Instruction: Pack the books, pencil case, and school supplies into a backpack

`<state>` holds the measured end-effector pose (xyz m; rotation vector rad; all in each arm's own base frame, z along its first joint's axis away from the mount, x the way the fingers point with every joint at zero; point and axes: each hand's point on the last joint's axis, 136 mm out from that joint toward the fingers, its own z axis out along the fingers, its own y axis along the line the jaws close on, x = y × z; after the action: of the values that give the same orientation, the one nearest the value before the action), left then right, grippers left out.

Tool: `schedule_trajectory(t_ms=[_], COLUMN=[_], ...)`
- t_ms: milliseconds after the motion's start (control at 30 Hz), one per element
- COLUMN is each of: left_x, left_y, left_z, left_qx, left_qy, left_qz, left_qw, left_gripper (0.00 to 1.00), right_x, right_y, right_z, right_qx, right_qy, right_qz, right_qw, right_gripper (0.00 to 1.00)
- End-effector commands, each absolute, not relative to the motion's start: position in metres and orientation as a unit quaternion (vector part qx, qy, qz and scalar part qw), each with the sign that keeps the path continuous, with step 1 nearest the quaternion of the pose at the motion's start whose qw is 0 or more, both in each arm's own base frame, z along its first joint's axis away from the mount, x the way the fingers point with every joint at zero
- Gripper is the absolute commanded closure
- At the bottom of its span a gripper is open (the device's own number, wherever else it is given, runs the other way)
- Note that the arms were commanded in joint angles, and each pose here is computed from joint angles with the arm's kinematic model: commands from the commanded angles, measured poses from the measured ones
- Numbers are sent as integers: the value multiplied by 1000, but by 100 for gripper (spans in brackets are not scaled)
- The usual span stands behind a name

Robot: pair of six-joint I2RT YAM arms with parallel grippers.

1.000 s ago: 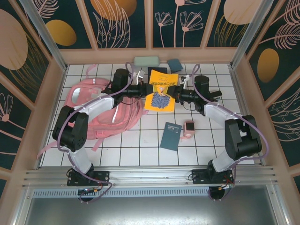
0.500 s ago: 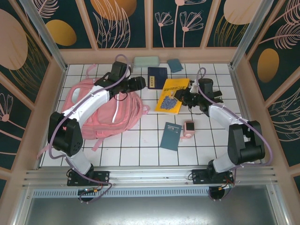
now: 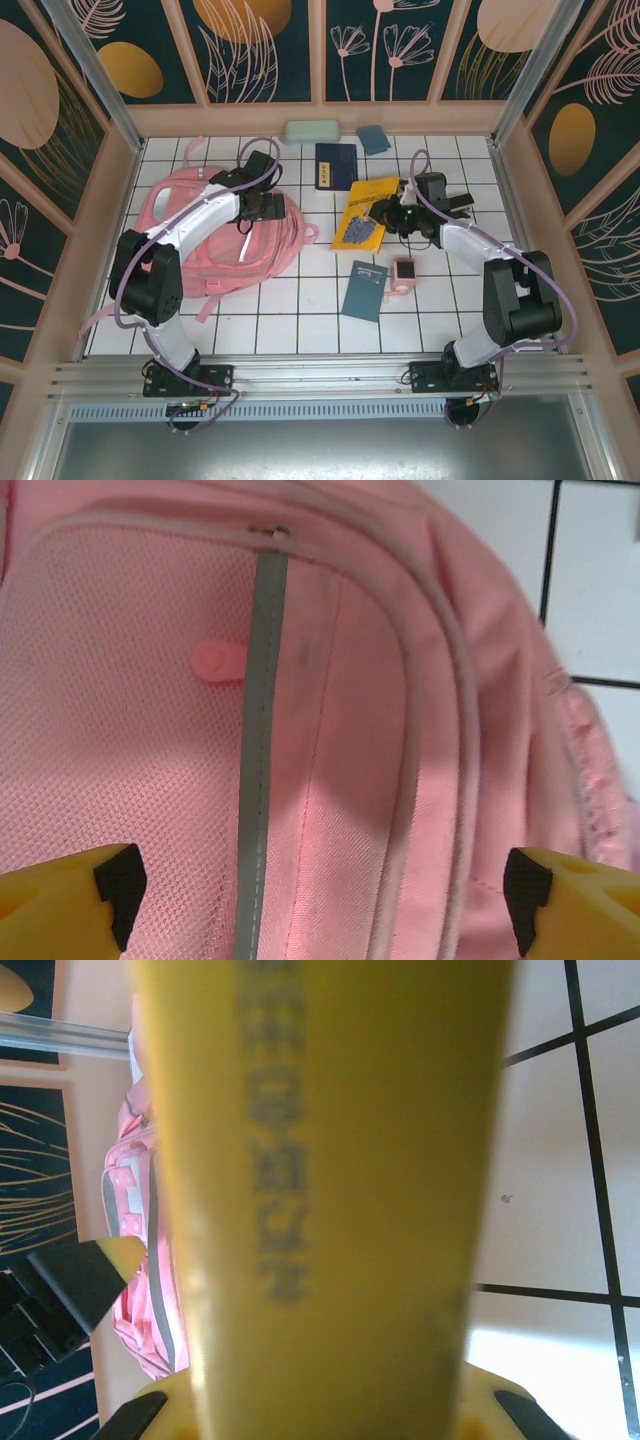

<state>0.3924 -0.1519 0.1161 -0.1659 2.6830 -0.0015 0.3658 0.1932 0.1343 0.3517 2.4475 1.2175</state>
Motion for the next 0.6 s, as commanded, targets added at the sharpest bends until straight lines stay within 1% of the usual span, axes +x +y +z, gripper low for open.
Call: schedule_trajectory(t_ms=[0, 100, 233, 367, 433, 500, 533, 567], left_x=[383, 378, 372, 369, 369, 370, 372, 374], left_y=[-145, -143, -149, -147, -144, -144, -143, -143], left_z=[99, 89, 74, 60, 51, 44, 44, 45], left_qx=[-36, -32, -24, -14, -10, -7, -8, -9], left_qy=[978, 980, 984, 985, 985, 985, 984, 983], left_qz=[34, 40, 25, 42, 54, 60, 62, 62], left_qw=[202, 190, 175, 170, 162, 161, 164, 170], left_gripper=[8, 9, 13, 15, 18, 25, 31, 40], right_x=[375, 375, 375, 375, 375, 374, 374, 374], right_y=[199, 199, 199, 199, 199, 199, 200, 199], right_z=[153, 151, 150, 149, 149, 147, 146, 147], right_qx=[99, 100, 99, 99, 100, 101, 101, 100], right_qy=[863, 863, 863, 863, 862, 863, 862, 862], right_qz=[445, 446, 446, 447, 448, 448, 449, 449], right_qw=[217, 217, 215, 214, 214, 213, 211, 213], right_gripper=[100, 100, 100, 100, 100, 100, 100, 100])
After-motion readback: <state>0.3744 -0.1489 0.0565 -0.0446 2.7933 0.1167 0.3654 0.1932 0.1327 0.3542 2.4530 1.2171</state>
